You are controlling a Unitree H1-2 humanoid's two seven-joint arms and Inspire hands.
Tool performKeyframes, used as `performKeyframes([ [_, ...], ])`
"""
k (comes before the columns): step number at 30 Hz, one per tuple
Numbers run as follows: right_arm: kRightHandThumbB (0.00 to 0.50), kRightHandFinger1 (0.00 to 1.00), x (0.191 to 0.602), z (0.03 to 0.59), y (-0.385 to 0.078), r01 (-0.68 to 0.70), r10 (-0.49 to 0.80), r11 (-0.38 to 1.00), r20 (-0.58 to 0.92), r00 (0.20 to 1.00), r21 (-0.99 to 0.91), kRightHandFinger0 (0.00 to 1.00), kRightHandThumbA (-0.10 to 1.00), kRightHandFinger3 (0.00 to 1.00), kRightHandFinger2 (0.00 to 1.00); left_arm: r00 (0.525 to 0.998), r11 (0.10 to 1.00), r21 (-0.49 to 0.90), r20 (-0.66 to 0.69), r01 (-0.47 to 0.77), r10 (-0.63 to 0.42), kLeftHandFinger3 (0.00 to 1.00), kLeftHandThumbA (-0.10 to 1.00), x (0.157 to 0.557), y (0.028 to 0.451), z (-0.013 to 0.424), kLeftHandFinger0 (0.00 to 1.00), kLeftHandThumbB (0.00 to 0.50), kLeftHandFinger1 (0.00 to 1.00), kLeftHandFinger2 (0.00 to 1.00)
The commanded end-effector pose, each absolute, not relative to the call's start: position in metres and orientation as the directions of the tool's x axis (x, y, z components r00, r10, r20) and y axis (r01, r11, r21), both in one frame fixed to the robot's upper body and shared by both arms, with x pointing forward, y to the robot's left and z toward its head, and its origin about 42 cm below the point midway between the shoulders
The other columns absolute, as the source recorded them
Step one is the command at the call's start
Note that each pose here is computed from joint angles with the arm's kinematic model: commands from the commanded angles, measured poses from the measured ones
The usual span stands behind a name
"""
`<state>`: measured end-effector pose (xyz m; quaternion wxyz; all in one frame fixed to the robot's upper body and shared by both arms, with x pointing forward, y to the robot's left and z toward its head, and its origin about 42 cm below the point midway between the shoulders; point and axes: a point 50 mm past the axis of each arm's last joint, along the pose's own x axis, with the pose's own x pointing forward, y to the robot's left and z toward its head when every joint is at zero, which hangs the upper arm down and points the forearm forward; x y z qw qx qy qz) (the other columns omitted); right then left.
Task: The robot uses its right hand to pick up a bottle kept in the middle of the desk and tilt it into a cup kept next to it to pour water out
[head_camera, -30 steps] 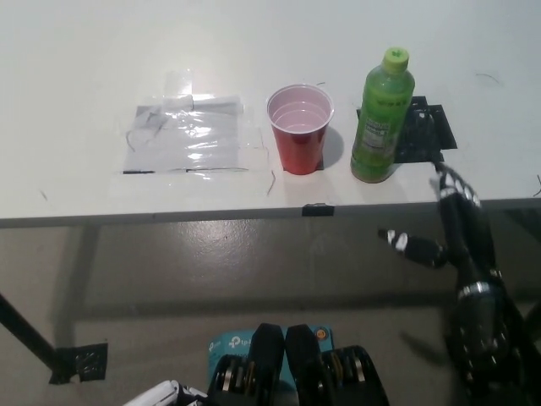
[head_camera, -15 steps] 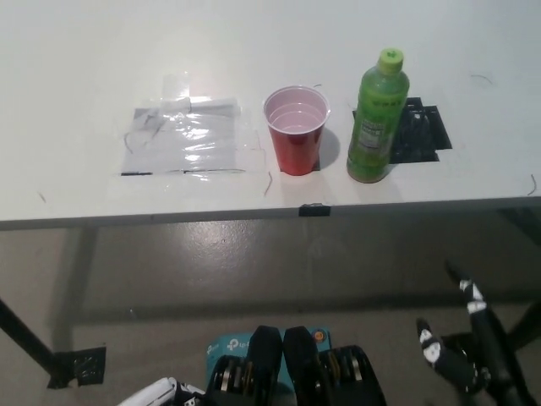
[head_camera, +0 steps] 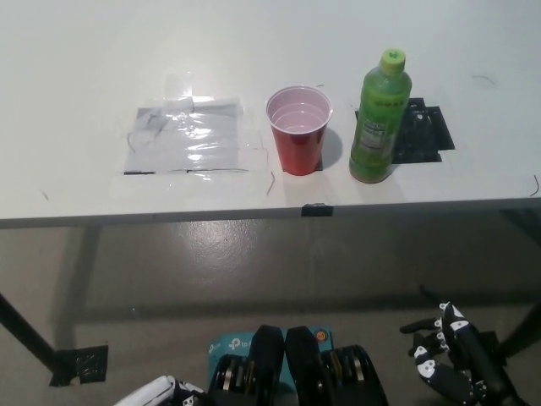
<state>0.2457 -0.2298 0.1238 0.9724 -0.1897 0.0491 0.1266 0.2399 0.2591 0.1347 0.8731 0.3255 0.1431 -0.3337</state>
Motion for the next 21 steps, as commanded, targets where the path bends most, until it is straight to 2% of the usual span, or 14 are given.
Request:
performKeyframes([
  [1,0.150,0.46,0.2475,0.1347,-0.2313,-0.283,0.259,0.897,-0.114,0.959,-0.340,0.42,0.15,1.00,0.60,0.751,0.544,0.519,-0.427,0.660,-0.503,1.00,1.00,0.2417,0.2608,0.1467,0.87,0.389,0.75,0.81],
  [8,0.152,0.43,0.2480,0.1344,-0.2316,-0.281,0.262,0.895,-0.102,0.960,-0.346,0.38,0.11,1.00,0.57,0.754,0.551,0.515,-0.427,0.657,-0.499,1.00,1.00,0.2408,0.2604,0.1468,0.92,0.415,0.76,0.79],
  [10,0.147,0.47,0.2460,0.1341,-0.2312,-0.284,0.261,0.892,-0.113,0.959,-0.352,0.42,0.12,1.00,0.61,0.753,0.541,0.525,-0.425,0.657,-0.503,1.00,1.00,0.2396,0.2606,0.1463,0.89,0.383,0.75,0.80],
  [12,0.148,0.46,0.2458,0.1331,-0.2314,-0.282,0.260,0.889,-0.109,0.959,-0.360,0.42,0.12,1.00,0.61,0.751,0.540,0.523,-0.425,0.659,-0.505,1.00,1.00,0.2391,0.2606,0.1462,0.88,0.380,0.75,0.80],
  [14,0.152,0.46,0.2461,0.1325,-0.2316,-0.281,0.261,0.889,-0.103,0.960,-0.362,0.40,0.13,1.00,0.60,0.747,0.545,0.510,-0.435,0.665,-0.504,1.00,1.00,0.2396,0.2607,0.1454,0.89,0.401,0.76,0.81],
  [21,0.151,0.46,0.2457,0.1322,-0.2311,-0.282,0.257,0.883,-0.115,0.959,-0.376,0.40,0.14,0.99,0.62,0.747,0.546,0.509,-0.434,0.665,-0.504,1.00,1.00,0.2385,0.2582,0.1459,0.88,0.387,0.76,0.81],
])
